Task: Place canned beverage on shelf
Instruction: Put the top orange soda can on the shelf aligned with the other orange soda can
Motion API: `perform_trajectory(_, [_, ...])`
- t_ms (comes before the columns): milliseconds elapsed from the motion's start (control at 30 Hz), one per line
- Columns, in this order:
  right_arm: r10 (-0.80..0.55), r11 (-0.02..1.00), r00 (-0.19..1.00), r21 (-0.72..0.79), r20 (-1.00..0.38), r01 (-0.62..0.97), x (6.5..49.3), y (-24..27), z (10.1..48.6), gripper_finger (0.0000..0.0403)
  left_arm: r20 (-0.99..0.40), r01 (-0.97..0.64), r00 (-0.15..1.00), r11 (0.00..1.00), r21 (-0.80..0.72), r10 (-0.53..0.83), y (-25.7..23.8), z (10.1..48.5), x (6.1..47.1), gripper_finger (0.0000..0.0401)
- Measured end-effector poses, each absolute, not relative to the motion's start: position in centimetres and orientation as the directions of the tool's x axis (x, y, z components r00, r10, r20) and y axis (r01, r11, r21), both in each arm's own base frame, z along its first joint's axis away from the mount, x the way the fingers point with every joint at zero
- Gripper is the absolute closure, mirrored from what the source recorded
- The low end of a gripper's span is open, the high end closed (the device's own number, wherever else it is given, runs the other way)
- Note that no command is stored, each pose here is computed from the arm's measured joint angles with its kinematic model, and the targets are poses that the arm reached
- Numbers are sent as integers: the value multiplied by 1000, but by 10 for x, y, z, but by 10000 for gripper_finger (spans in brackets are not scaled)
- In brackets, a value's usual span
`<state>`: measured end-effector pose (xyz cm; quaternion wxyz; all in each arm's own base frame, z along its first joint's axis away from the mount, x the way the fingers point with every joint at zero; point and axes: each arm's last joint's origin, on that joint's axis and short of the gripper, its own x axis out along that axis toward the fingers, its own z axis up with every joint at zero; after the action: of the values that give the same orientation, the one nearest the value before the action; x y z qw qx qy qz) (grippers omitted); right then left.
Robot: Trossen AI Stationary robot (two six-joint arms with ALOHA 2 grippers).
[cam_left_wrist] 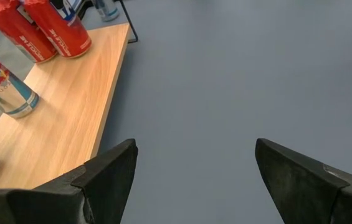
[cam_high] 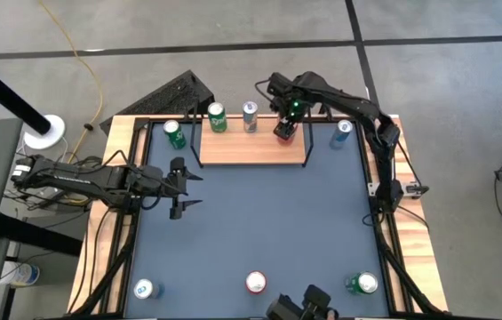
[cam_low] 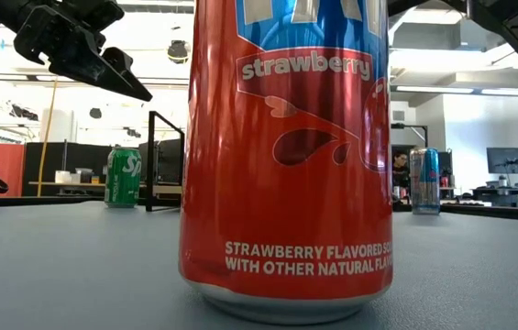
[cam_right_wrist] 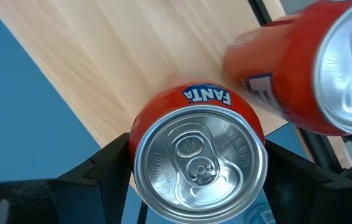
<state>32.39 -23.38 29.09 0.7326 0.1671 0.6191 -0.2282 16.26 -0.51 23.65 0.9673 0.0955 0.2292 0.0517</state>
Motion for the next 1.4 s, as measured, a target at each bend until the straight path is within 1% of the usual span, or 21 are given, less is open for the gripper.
perform_trajectory(400, [-130, 825, 137, -30, -982, 565, 325, -234, 291, 112, -434, -56, 890, 976, 209, 144, -5, 236, 163, 85])
perform_trajectory(733, [-130, 850, 146, -34, -981, 526, 330, -227, 291, 111, -435, -55, 889, 976, 209, 144, -5, 236, 163, 85])
perform_trajectory(833, [-140, 850, 159, -36, -977, 525, 332, -228, 291, 102, -436, -55, 888, 976, 209, 144, -5, 236, 163, 85])
perform_trajectory(1100, [-139, 849, 156, -37, -978, 527, 331, -228, 292, 61, -440, -55, 886, 976, 209, 144, -5, 236, 162, 85])
perform_trajectory(1267, [-136, 852, 152, -37, -979, 522, 331, -228, 292, 58, -440, -55, 886, 976, 209, 144, -5, 236, 162, 85])
perform_trajectory(1400, [-122, 862, 122, -45, -985, 505, 328, -226, 294, 61, -440, -56, 887, 977, 207, 144, -5, 236, 162, 85])
